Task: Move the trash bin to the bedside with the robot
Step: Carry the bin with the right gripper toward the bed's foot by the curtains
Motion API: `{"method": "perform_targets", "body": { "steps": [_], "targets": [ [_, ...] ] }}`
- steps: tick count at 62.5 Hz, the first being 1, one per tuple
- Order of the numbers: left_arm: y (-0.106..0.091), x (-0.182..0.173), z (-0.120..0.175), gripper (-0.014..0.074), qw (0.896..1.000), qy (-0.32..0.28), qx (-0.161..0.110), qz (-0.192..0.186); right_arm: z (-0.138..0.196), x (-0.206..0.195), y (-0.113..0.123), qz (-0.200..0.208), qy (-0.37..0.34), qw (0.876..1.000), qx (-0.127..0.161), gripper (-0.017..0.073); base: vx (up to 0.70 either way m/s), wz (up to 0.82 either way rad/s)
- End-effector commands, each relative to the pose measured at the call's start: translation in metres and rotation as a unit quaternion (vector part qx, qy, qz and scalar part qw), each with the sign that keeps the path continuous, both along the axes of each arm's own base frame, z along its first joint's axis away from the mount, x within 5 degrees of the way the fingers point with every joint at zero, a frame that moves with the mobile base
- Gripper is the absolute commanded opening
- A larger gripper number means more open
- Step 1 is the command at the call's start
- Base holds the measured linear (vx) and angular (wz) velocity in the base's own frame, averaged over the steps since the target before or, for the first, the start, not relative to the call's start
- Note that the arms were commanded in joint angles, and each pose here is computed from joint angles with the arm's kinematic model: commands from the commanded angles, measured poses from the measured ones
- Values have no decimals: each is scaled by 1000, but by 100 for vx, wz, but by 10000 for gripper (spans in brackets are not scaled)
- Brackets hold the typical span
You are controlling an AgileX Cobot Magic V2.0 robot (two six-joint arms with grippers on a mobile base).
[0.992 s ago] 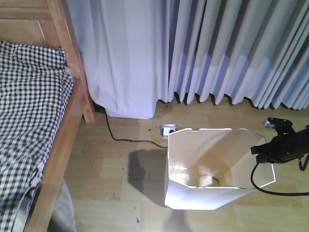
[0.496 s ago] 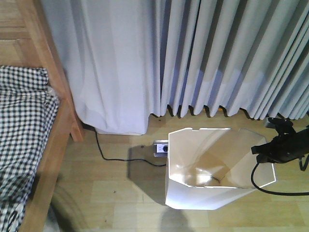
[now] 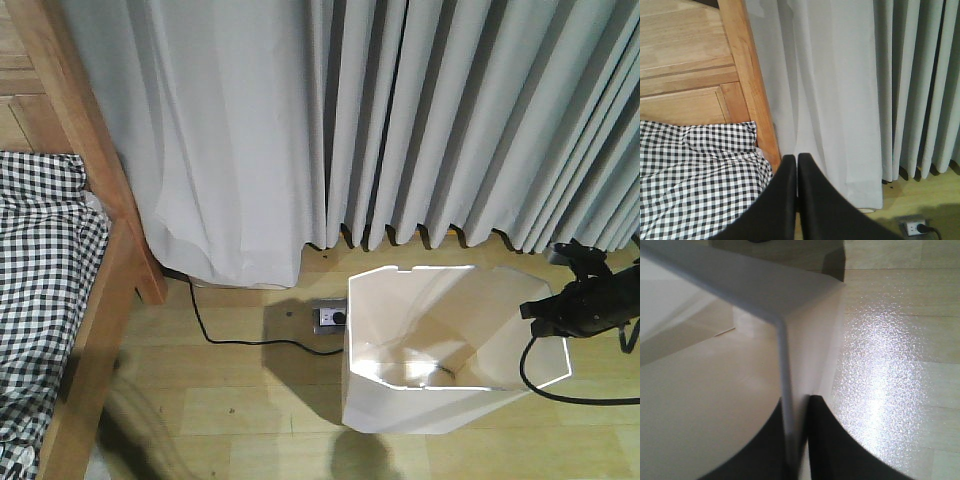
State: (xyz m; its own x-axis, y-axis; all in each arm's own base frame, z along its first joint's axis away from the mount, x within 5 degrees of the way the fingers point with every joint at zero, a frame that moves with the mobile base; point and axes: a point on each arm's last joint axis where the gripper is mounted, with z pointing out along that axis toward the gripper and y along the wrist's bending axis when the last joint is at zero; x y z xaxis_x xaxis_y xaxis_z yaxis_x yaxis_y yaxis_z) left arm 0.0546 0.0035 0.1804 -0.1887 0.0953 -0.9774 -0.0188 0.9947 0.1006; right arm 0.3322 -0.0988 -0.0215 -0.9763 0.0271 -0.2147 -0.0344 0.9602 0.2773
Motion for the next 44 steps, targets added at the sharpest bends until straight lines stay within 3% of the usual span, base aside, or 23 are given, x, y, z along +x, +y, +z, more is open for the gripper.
{"method": "perform_targets", "body": {
  "steps": [1, 29, 38, 44],
  "targets": [
    [-1, 1, -3, -6, 1000, -27, -4, -8, 32, 11, 5, -10, -30, 998, 58, -6, 0, 0],
    [-1, 1, -3, -6, 1000, -27, -4, -8, 33, 12, 7, -20, -30, 996, 76, -6, 0, 0],
    [-1, 1, -3, -6, 1000, -27, -4, -8, 34, 16, 8, -66, -40, 992, 97, -6, 0, 0],
    [-1, 1, -3, -6, 1000, -27, -4, -8, 33, 23, 7, -67, -53, 992, 89, -6, 0, 0]
  ]
}}
